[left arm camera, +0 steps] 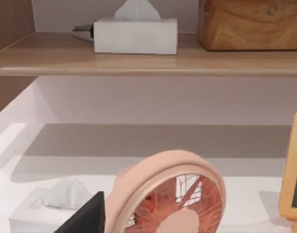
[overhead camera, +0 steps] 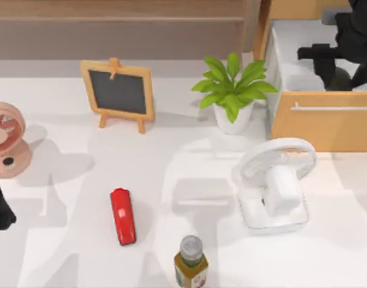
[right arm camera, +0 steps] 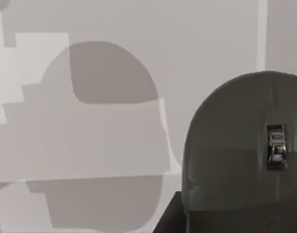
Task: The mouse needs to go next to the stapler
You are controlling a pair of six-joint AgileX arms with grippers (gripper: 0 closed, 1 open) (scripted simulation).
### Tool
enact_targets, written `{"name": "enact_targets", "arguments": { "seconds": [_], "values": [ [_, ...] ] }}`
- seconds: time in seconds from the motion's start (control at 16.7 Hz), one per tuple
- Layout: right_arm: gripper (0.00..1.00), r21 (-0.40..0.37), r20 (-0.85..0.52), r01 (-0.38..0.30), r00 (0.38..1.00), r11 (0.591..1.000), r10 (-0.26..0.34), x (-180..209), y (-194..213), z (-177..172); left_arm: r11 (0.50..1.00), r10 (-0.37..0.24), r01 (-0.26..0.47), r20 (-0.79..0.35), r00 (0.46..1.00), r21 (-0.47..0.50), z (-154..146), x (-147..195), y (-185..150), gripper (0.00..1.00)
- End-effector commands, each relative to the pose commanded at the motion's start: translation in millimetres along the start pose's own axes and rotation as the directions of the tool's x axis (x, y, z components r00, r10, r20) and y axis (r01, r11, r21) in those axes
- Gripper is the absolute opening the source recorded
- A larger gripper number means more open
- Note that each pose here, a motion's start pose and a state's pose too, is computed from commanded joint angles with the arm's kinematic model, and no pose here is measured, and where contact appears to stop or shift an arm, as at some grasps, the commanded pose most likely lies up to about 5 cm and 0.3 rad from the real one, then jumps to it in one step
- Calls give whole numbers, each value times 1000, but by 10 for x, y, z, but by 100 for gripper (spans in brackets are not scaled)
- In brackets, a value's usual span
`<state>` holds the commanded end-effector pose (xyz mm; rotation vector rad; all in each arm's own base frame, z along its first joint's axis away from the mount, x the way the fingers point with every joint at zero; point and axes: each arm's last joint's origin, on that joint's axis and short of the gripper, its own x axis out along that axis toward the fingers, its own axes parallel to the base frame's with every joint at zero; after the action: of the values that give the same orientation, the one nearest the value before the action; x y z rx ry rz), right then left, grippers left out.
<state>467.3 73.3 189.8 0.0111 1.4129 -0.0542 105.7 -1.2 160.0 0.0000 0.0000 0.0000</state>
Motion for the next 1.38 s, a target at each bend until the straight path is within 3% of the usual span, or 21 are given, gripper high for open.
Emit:
{"name": "enact_targets", "arguments": {
  "seconds": [0.24, 0.6, 1.02, 1.2, 1.38],
  "values": [
    [0, 101, 103, -6, 995, 995, -4, -472, 124, -88, 1000, 0, 0, 0, 1000, 0, 0, 0, 0, 100],
    [0, 176, 238, -124, 968, 977, 80, -1029, 747, -403, 1000, 0, 0, 0, 1000, 0, 0, 0, 0, 100],
    [0, 108, 180, -240, 959, 965, 219, -1081, 1814, -1157, 1000, 0, 0, 0, 1000, 0, 0, 0, 0, 100],
    [0, 51, 102, -235, 968, 971, 229, -910, 2202, -1558, 1000, 0, 0, 0, 1000, 0, 0, 0, 0, 100],
    [0, 0, 27, -193, 981, 981, 193, -653, 2452, -1908, 1000, 0, 0, 0, 1000, 0, 0, 0, 0, 100]
  ]
}}
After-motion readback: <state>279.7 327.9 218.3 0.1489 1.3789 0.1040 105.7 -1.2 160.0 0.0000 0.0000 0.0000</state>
